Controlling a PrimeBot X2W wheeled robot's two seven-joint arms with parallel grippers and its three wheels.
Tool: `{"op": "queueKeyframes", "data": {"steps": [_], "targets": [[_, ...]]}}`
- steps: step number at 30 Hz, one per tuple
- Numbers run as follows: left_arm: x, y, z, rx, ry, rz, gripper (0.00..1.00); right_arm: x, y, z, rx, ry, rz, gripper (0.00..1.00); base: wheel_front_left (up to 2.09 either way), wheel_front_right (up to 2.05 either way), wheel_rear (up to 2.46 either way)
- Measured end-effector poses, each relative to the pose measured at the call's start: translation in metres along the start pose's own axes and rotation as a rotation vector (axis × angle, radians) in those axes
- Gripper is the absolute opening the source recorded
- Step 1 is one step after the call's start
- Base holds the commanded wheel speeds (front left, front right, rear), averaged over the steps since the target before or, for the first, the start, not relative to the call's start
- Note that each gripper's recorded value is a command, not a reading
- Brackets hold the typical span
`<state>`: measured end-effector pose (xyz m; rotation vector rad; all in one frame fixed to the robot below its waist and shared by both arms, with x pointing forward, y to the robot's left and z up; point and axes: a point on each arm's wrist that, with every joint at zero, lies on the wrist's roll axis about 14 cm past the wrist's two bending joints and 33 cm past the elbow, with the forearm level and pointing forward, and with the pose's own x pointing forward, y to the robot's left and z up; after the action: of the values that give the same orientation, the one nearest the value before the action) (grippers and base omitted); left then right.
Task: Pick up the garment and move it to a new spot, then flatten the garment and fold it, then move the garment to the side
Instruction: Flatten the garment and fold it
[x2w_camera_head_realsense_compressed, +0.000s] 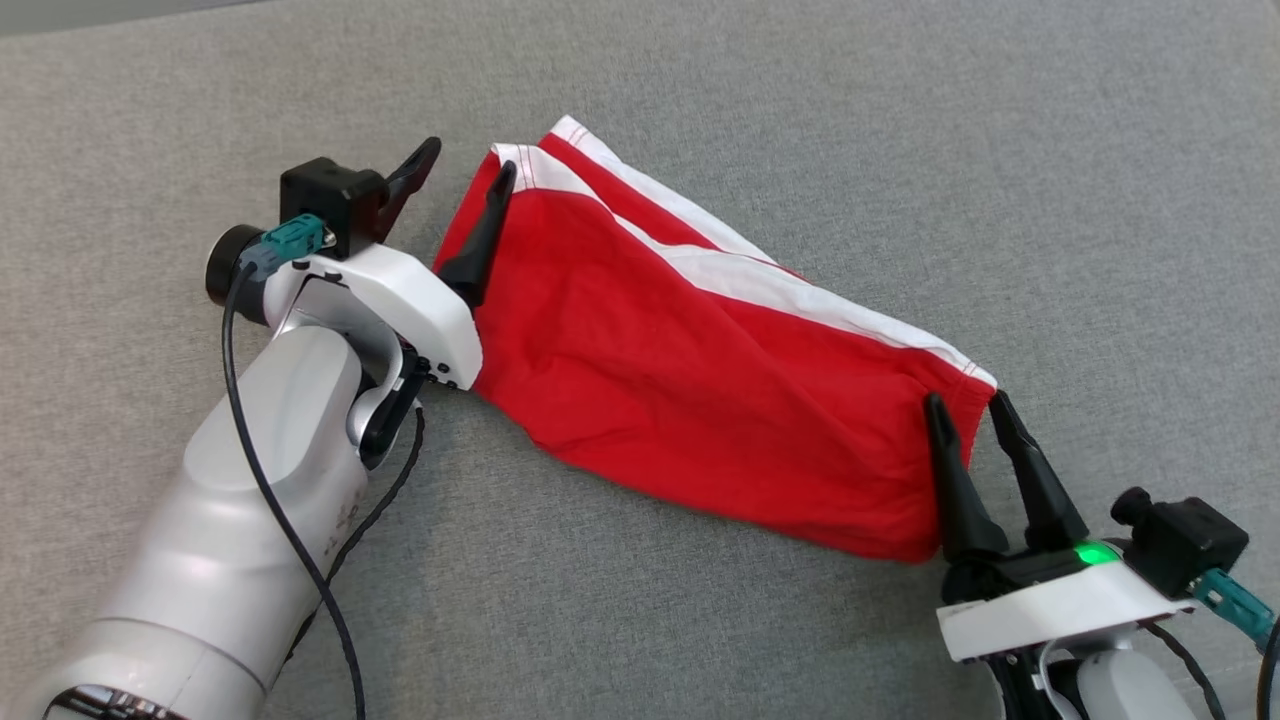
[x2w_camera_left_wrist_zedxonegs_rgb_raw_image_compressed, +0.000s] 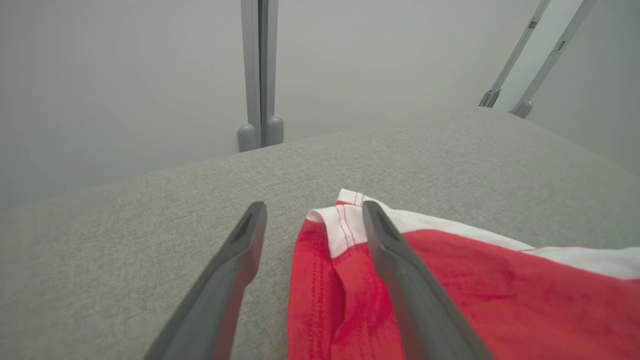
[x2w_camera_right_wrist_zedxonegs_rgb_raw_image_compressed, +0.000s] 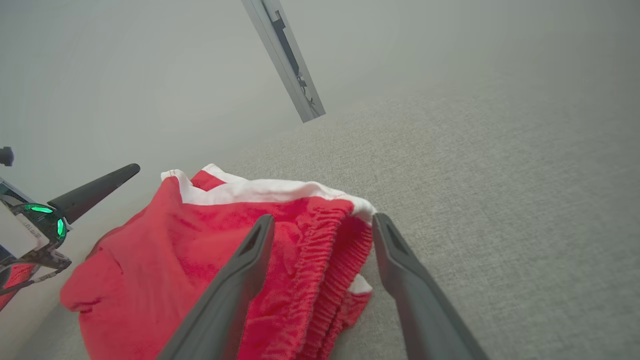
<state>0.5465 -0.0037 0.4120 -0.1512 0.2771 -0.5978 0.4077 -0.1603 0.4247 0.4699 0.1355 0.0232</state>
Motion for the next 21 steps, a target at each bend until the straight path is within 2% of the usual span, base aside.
{"op": "queueKeyframes", "data": {"steps": [7, 14, 21], "targets": [[-0.028, 0.022, 0.041, 0.016, -0.14, 0.12, 1.0, -0.013, -0.007, 0.029, -0.083, -0.061, -0.02, 1.0, 0.0, 0.0, 0.0], [-0.084, 0.041, 0.068, 0.02, -0.279, 0.25, 1.0, -0.014, -0.002, 0.069, -0.172, -0.159, -0.003, 1.0, 0.0, 0.0, 0.0], [-0.141, 0.047, 0.064, 0.056, -0.305, 0.336, 1.0, -0.019, 0.002, 0.087, -0.244, -0.186, 0.0, 1.0, 0.0, 0.0, 0.0]]}}
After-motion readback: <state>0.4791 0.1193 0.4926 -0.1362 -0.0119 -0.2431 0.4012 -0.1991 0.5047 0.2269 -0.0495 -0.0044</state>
